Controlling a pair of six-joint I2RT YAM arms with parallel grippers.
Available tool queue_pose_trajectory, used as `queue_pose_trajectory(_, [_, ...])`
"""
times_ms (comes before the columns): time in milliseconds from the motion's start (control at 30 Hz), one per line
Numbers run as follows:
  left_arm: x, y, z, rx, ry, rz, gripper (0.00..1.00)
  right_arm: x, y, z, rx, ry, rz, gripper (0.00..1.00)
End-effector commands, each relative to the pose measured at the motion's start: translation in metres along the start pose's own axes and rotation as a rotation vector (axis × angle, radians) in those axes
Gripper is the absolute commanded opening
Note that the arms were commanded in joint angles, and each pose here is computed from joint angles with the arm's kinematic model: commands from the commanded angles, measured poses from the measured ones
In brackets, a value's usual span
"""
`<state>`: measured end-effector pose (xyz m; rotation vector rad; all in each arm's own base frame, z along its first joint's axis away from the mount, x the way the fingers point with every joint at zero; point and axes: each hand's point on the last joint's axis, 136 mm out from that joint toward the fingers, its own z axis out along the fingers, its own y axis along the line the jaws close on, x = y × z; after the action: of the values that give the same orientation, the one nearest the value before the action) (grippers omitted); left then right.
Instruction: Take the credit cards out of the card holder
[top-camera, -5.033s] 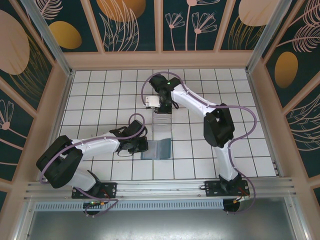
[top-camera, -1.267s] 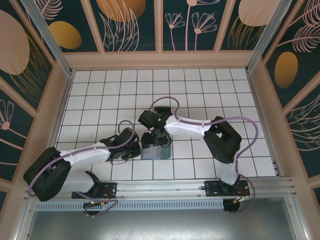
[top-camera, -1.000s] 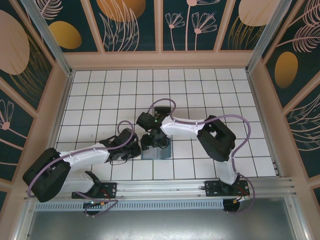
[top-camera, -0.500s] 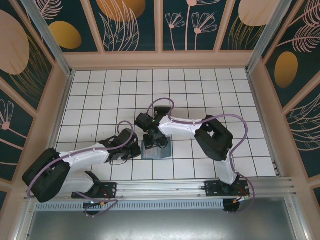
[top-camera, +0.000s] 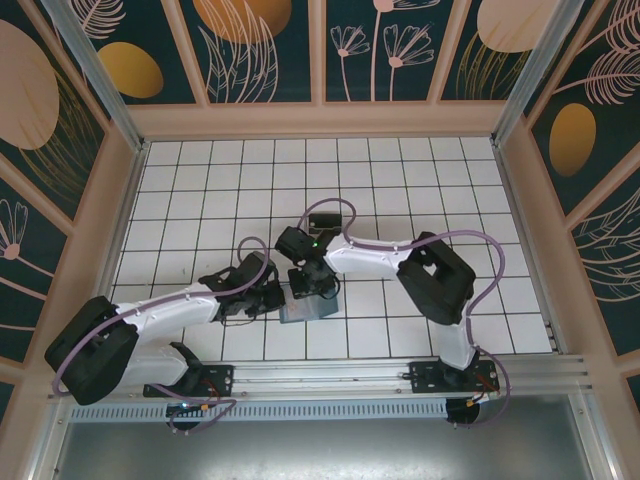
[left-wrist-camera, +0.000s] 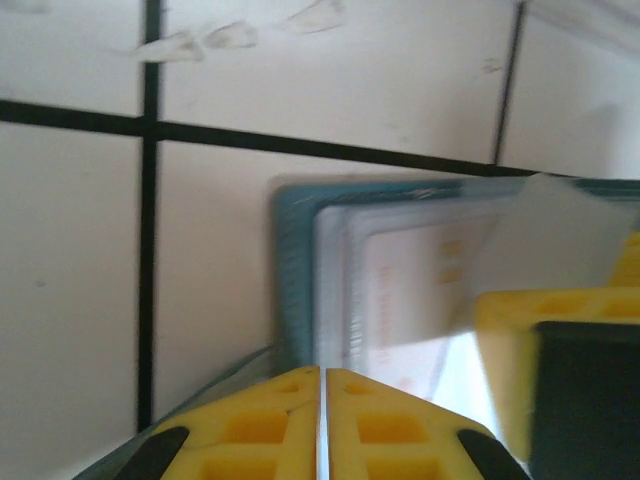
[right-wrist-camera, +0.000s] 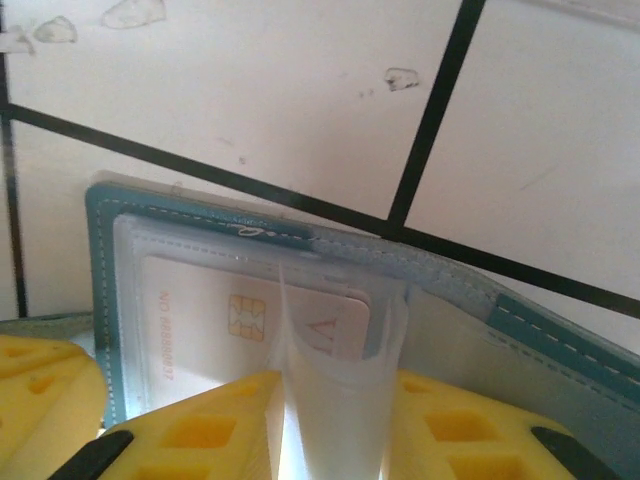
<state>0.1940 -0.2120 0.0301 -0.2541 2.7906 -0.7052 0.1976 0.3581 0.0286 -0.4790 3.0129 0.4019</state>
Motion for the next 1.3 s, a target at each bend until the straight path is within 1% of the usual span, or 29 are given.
queue_pose_trajectory(0, [-0.004,-0.026,-0.010,0.090,0.015,0.016,0.12,-0.006,0.013,-0.012,-0.116,-0.041,0.033,0.30])
queue_pose_trajectory(67, [-0.004,-0.030,-0.009,0.103,0.027,0.014,0.12,-0.004,0.013,-0.011,-0.150,-0.043,0.044,0.30])
queue_pose_trajectory(300, [0.004,-0.018,0.008,0.044,0.078,0.018,0.11,0.000,0.008,-0.010,-0.229,-0.060,0.071,0.30])
queue_pose_trajectory(567, [0.007,-0.012,0.018,0.000,0.114,0.026,0.11,0.006,0.007,-0.009,-0.345,-0.077,0.076,0.31])
queue_pose_trajectory(633, [0.007,-0.010,0.018,-0.013,0.120,0.033,0.11,0.006,0.008,-0.011,-0.368,-0.086,0.078,0.34])
queue_pose_trajectory(667, [0.008,-0.009,0.018,-0.022,0.123,0.036,0.11,0.006,0.007,-0.013,-0.373,-0.093,0.082,0.37])
queue_pose_trajectory(700, [0.007,-0.010,0.017,-0.024,0.124,0.039,0.11,0.005,0.006,-0.015,-0.374,-0.103,0.085,0.42])
queue_pose_trajectory(800, [0.005,-0.013,0.016,-0.029,0.126,0.048,0.11,0.000,0.001,-0.025,-0.371,-0.135,0.095,0.50])
queue_pose_trajectory(867, [0.004,-0.015,0.015,-0.032,0.133,0.054,0.11,-0.003,-0.002,-0.033,-0.371,-0.157,0.102,0.53])
queue_pose_trajectory(1100, [0.004,-0.021,0.019,-0.047,0.174,0.079,0.12,-0.016,-0.020,-0.070,-0.358,-0.262,0.130,0.56])
queue_pose_trajectory(1267, [-0.001,-0.029,0.020,-0.056,0.188,0.104,0.12,-0.016,-0.040,-0.083,-0.348,-0.307,0.166,0.56])
